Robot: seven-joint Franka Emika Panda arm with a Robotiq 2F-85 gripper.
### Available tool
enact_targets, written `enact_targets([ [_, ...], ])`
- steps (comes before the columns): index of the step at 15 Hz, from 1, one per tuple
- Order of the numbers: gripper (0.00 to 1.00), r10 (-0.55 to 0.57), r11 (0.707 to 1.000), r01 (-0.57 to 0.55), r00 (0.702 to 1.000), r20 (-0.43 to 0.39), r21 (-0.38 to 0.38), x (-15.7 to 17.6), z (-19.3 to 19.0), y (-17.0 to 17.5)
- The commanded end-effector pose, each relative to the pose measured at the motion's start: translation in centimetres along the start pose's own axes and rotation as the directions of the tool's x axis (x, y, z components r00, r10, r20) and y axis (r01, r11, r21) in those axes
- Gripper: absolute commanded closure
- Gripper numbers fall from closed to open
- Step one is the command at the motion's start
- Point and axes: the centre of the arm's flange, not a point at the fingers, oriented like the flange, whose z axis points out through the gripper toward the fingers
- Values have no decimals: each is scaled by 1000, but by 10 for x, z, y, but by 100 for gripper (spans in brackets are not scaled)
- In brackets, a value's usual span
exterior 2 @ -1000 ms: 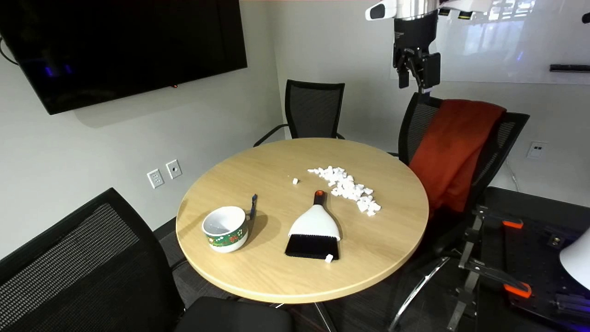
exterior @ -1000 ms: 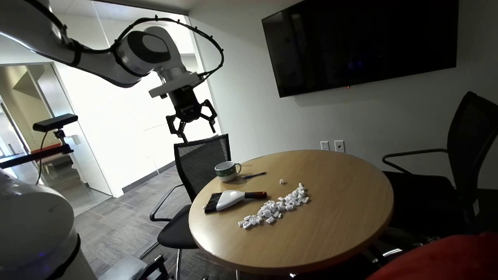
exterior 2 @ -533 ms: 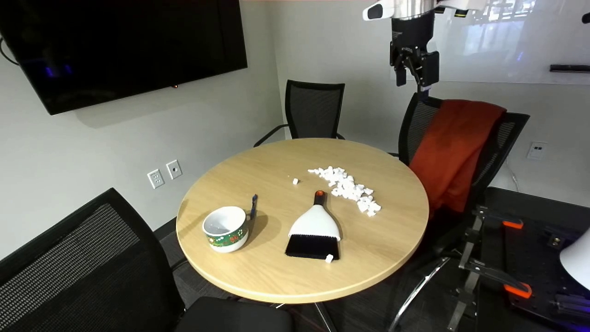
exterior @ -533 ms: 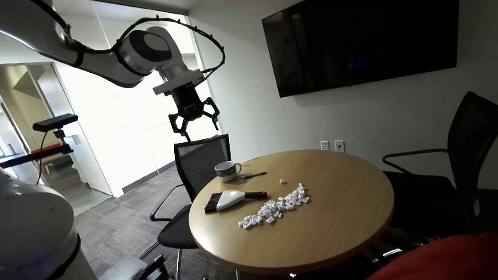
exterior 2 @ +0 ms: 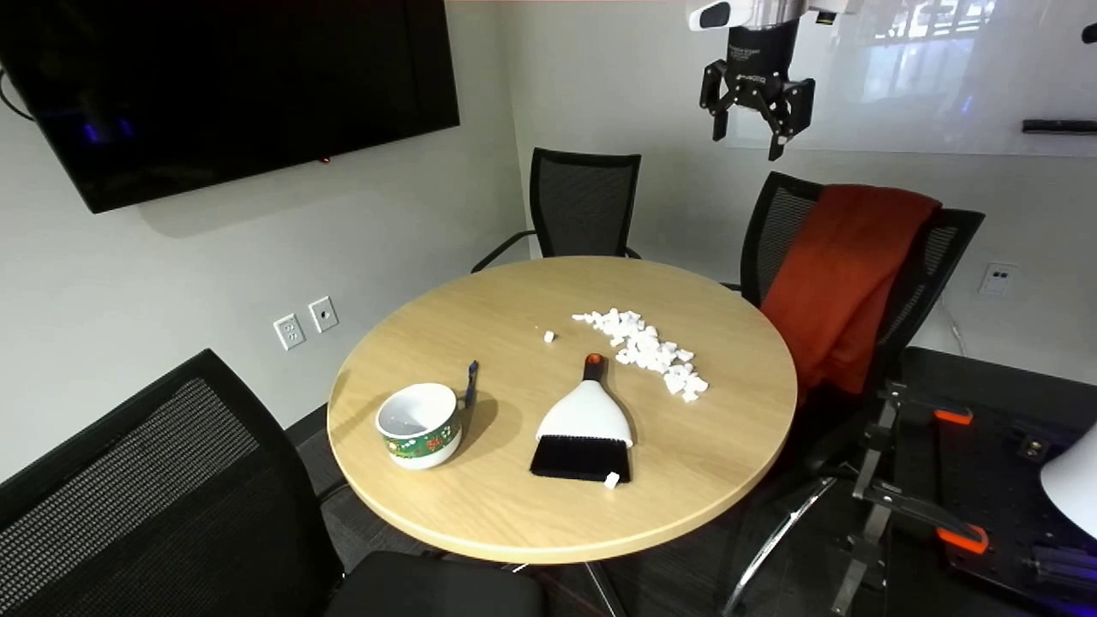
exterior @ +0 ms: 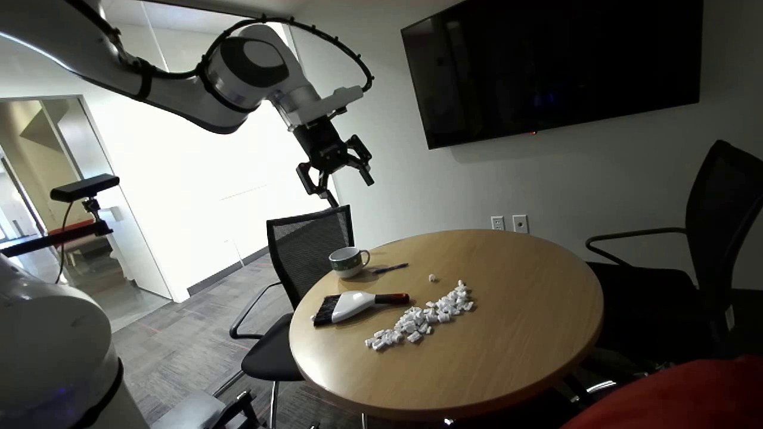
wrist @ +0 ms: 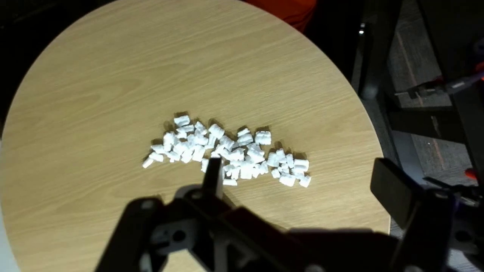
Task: Use the brush and sweep the white objects on the table
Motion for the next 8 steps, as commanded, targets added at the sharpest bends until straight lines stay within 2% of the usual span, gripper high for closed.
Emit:
enact_targets([
  [1,0,-164,985,157,980,-109,-67,-17,21,36],
  [2,0,-197,980,189,967,-160,-63,-18,25,44],
  [3,0,-190,982,188,966,-175,-28,-16,25,47],
  [4,0,-154,988,149,978,-139,-48,-17,24,24],
  [8,0,-176,984,173,971,-164,-35,-13,31,35],
])
